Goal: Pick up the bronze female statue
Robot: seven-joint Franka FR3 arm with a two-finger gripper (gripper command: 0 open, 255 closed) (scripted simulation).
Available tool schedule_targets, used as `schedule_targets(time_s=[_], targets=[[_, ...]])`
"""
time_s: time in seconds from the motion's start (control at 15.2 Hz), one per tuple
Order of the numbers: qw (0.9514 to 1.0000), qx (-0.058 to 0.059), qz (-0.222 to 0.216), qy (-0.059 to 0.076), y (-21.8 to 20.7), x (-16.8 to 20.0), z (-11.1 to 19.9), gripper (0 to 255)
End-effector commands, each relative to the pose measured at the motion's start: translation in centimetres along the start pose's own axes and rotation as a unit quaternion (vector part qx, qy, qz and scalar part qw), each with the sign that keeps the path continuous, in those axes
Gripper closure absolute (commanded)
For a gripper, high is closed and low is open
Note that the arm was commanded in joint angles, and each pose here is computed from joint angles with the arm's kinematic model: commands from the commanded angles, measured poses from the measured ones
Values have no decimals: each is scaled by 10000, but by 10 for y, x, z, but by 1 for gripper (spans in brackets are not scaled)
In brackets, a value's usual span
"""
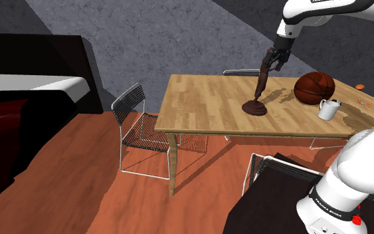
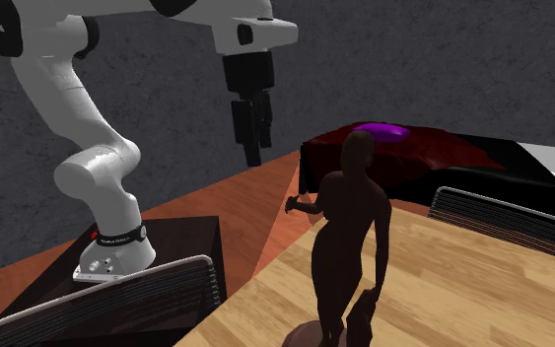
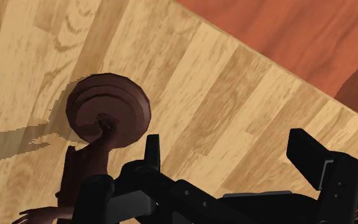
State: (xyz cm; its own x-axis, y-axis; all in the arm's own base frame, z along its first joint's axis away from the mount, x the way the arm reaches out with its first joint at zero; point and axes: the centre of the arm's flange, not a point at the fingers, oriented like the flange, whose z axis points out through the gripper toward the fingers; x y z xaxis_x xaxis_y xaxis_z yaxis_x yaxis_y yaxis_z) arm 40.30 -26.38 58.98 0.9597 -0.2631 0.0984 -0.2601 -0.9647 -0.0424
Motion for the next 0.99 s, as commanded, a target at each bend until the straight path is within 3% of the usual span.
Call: schedule_targets(time_s=[0.0, 0.66, 0.92], targets=[[9999, 71, 71, 96, 24, 14, -3, 0], [9966, 452, 432, 534, 135, 82, -13, 0], [9966, 452, 432, 534, 136, 80, 8, 0]])
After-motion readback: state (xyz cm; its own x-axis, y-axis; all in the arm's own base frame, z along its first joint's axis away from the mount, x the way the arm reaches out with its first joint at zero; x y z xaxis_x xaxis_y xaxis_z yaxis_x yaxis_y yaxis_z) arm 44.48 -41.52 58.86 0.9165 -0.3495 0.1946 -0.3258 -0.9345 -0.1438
